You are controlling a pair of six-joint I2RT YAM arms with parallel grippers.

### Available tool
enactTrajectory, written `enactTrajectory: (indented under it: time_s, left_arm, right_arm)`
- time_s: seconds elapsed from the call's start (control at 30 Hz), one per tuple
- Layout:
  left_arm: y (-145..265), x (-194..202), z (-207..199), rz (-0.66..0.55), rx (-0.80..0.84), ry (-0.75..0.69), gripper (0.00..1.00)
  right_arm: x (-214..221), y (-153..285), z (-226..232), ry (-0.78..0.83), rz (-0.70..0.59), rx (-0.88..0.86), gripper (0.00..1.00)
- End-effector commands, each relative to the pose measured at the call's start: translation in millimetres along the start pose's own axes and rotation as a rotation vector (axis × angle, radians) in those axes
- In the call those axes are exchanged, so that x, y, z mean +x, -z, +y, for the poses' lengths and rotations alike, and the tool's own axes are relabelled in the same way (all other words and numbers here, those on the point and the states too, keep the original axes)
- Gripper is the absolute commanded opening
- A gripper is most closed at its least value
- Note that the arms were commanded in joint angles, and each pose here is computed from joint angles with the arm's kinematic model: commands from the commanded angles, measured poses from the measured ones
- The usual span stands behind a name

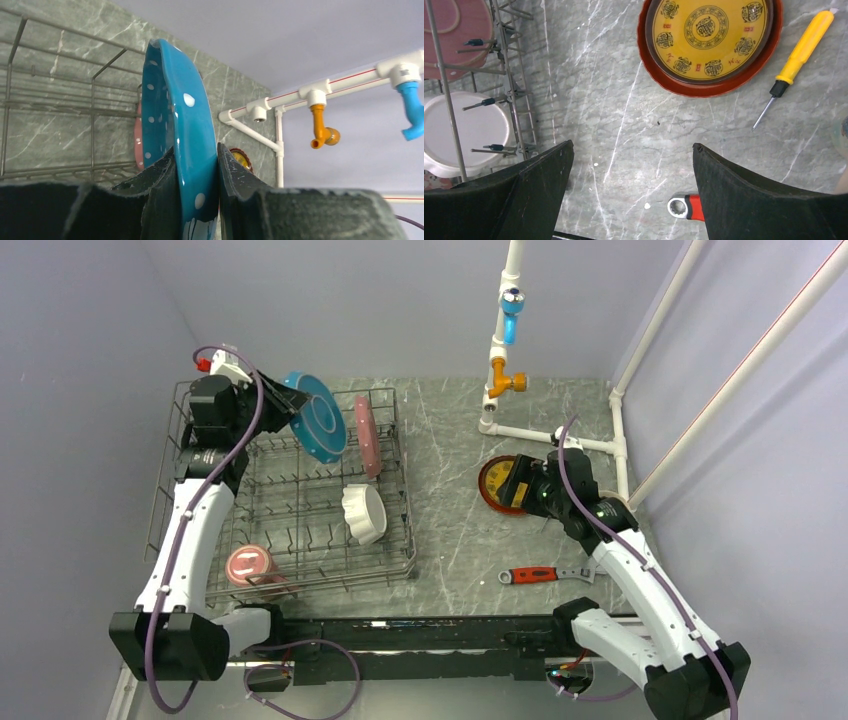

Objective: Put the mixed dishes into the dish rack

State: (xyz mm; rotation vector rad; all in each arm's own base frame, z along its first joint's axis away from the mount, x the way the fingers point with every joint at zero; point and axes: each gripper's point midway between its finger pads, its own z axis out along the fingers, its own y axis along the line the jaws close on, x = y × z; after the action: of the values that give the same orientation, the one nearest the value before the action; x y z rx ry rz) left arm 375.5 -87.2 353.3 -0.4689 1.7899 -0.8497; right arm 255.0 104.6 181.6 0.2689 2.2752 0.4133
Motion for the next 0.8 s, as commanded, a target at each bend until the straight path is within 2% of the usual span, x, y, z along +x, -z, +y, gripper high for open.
enactTrajectory:
  time_s: [0.0,0.1,0.37,0.77]
  left_arm:
    - [7.9,-38.6,-34.3,-0.169,0.124,-0.029,0.00]
    - [2.1,-37.3,-25.9,-0.171,0.102,-0.036,0.00]
    - [-22.9,-17.4,-18.7,-0.077,0.137,0.005,0.00]
    - [-26.2,-4.0,-8.2,-0.060,0.070,-0.022,0.00]
  right_arm:
    - [-20.1,10.0,19.1,-0.039,-0.048,-0.059,0.90]
    - [-18.2,8.9,20.1,-0.046,-0.046,-0.070,0.90]
    - [-16.6,7.8,19.3,-0.031,-0.036,-0.068,0.90]
    - [-10.8,-0.6,17.0,-0.006,-0.029,-0.073,1.00]
